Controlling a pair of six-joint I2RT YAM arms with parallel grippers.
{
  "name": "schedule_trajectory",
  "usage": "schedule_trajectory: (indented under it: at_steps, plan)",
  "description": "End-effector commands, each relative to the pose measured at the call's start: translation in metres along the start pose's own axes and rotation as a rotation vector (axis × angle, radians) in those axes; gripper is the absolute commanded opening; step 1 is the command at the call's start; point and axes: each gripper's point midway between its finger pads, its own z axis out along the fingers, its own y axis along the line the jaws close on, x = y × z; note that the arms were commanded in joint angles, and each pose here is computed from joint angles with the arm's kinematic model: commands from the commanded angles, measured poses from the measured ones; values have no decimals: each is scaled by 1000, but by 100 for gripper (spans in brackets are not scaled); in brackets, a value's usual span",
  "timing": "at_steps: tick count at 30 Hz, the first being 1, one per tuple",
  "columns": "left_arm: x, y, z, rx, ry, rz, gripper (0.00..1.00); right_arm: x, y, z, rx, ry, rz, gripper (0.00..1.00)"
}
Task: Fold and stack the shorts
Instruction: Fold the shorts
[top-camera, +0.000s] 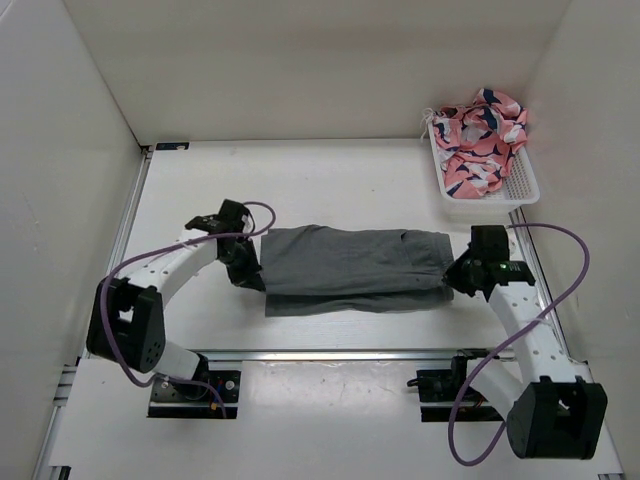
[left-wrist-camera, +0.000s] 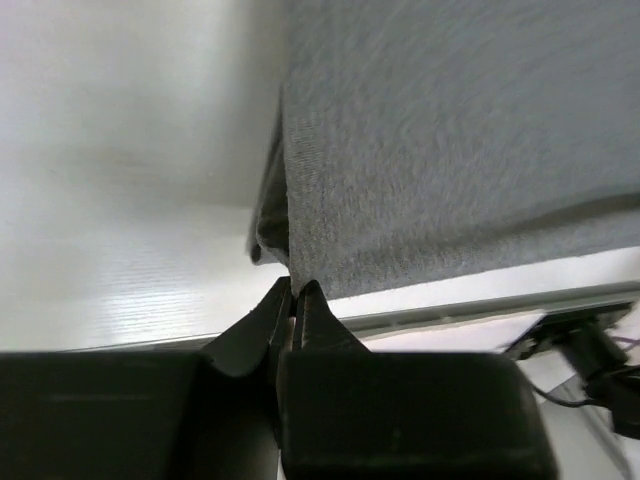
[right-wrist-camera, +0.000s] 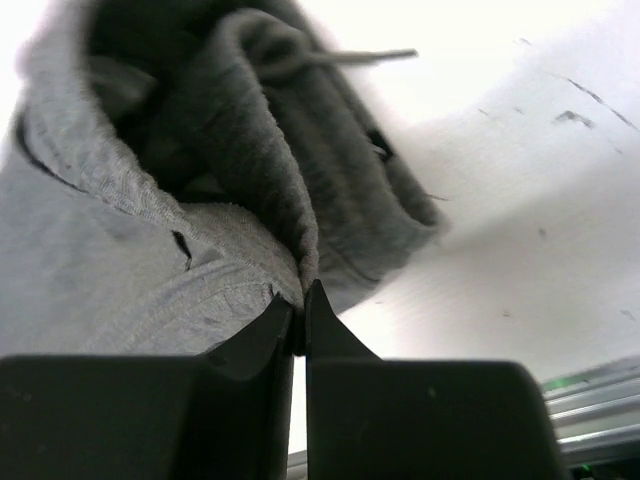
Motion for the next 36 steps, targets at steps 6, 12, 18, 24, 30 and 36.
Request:
schedule_trajectory:
  at_steps: [6,12,18,24,30,36]
  plan:
    - [27,21,37,-101,78,-43,100,16,-37,31,202,66,18,10]
    - [42,17,57,-120,140,5,100,18,-38,35,221,89,15,42]
    - [41,15,75,-152,147,-5,59,15,-32,32,180,77,-3,57]
    - [10,28,54,-163,22,-81,10,14,-25,26,123,84,-81,61]
    - [0,35,41,-144,-19,-108,10,41,-12,42,14,220,-123,64]
    - [7,41,38,-160,-12,-110,10,67,-14,52,-14,300,-49,58]
